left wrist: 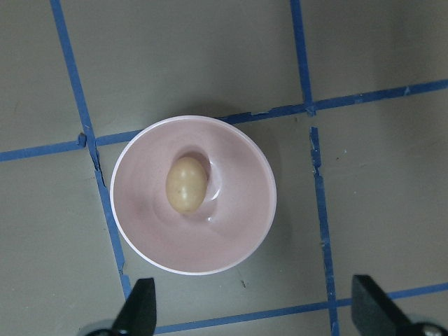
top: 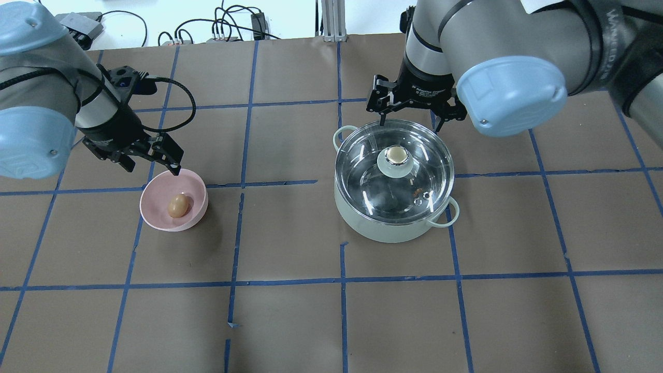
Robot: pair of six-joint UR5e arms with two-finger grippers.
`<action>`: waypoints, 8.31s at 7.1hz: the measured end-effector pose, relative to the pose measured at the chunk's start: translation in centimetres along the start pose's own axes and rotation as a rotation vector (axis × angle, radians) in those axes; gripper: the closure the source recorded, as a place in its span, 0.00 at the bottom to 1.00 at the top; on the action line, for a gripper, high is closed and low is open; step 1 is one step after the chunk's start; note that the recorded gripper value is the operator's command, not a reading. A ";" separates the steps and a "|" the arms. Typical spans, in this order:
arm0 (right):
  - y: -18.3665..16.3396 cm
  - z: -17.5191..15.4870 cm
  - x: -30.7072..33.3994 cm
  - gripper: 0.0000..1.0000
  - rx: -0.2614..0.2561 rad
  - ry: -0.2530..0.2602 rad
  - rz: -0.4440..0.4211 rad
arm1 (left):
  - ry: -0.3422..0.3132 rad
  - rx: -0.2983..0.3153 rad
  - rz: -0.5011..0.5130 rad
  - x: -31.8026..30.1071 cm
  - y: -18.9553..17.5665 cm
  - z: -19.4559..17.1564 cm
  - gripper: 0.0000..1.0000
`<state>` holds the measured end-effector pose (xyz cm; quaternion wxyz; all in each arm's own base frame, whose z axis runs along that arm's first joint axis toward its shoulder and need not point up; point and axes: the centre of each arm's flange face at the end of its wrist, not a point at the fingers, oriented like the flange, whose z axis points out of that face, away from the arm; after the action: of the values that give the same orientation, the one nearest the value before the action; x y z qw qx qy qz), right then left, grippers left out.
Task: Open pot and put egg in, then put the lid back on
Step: 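Lower the left gripper to the egg while the right descends to the knob, then close the left gripper on the egg while the right gripper grasps the lid knob, then lift the glass lid off the pot with the right gripper, moving it farther away, then lift the egg out of the pink bowl with the left gripper, then carry the egg with the left gripper over the open pot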
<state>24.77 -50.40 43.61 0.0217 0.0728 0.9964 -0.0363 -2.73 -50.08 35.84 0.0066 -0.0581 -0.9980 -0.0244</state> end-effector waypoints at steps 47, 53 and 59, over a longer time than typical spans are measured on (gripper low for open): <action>-7.0 -4.9 10.1 0.54 0.093 0.003 -0.031 | -0.018 0.034 -0.068 -2.6 -0.7 15.3 0.80; -6.9 -5.0 10.3 0.56 0.098 0.013 -0.032 | -0.024 0.141 -0.057 5.3 -5.9 0.7 0.84; -8.0 -5.5 16.0 0.56 0.077 0.040 -0.061 | 0.064 0.224 -0.268 27.8 -4.2 0.0 0.84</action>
<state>7.53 -55.62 48.92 -0.0020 0.0437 0.9963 -0.0738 -30.82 -51.05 36.09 0.0415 0.0776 -0.9925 0.0843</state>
